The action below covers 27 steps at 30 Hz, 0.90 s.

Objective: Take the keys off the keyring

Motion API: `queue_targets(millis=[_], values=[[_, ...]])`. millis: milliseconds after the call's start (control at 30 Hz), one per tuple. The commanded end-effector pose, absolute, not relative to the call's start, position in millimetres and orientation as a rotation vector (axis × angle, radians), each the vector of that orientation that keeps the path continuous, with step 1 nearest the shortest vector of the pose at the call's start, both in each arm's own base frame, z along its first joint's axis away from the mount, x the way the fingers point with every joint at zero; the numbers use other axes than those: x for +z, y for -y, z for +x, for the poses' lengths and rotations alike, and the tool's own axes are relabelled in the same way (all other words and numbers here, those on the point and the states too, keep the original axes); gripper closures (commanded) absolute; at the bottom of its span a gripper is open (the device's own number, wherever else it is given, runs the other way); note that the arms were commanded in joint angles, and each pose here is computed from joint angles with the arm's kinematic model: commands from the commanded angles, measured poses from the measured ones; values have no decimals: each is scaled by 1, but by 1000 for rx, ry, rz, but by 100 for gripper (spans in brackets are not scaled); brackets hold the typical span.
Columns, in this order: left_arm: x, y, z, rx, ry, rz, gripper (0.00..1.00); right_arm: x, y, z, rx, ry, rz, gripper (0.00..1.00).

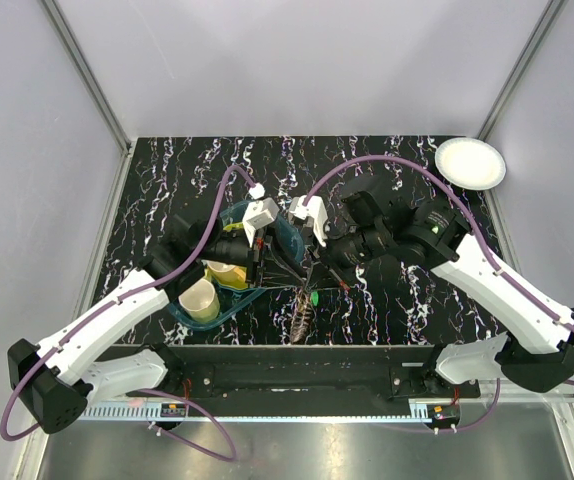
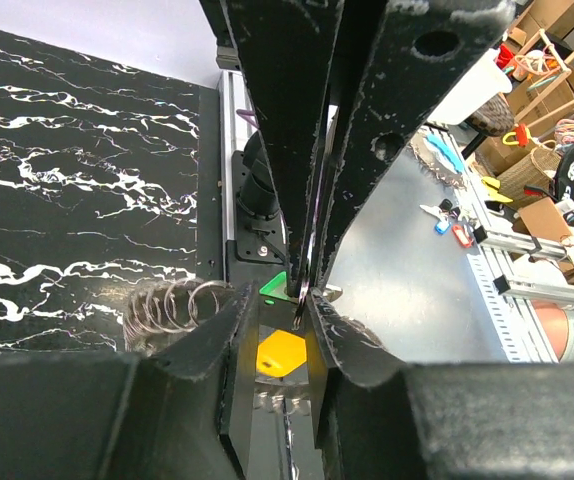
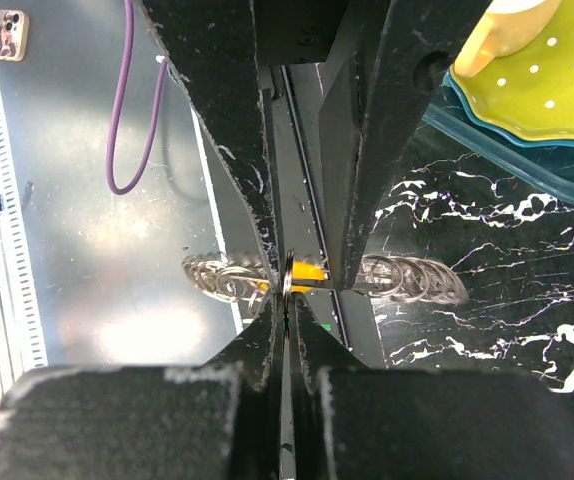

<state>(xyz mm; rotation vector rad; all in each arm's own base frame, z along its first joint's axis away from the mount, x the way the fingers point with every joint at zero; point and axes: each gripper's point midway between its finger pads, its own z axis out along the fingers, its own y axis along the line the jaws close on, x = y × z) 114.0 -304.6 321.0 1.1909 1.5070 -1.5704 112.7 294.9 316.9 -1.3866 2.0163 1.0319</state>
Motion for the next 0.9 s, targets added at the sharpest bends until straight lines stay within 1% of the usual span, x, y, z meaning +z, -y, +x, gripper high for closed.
queue_targets(millis=[0,367,433,500,600,667,700,733,800,867], values=[[341,306,112,-1566,-1419,1219,74,335,-309,114,1097,-1916,-1380,100],[343,306,112,-1554,-1404,1216,74,333,-311,115,1102,-1923,-1383,100],[343,306,113,-1548,-1399,1216,78,331,-311,115,1101,-1927,-1384,100],[343,306,113,-1545,-1399,1214,86,330,-311,116,1101,-1931,-1384,100],[344,305,113,-1542,-1397,1214,92,330,-310,115,1101,-1932,-1385,100],[344,305,112,-1549,-1397,1218,90,331,-310,114,1101,-1929,-1384,100],[344,305,112,-1549,-1400,1217,86,331,-310,114,1101,-1928,-1384,100],[344,306,113,-1544,-1400,1215,76,331,-310,115,1100,-1925,-1383,100],[344,306,114,-1541,-1406,1212,72,332,-310,114,1101,-1923,-1384,100],[344,306,114,-1542,-1405,1213,72,331,-309,115,1099,-1925,-1384,100]])
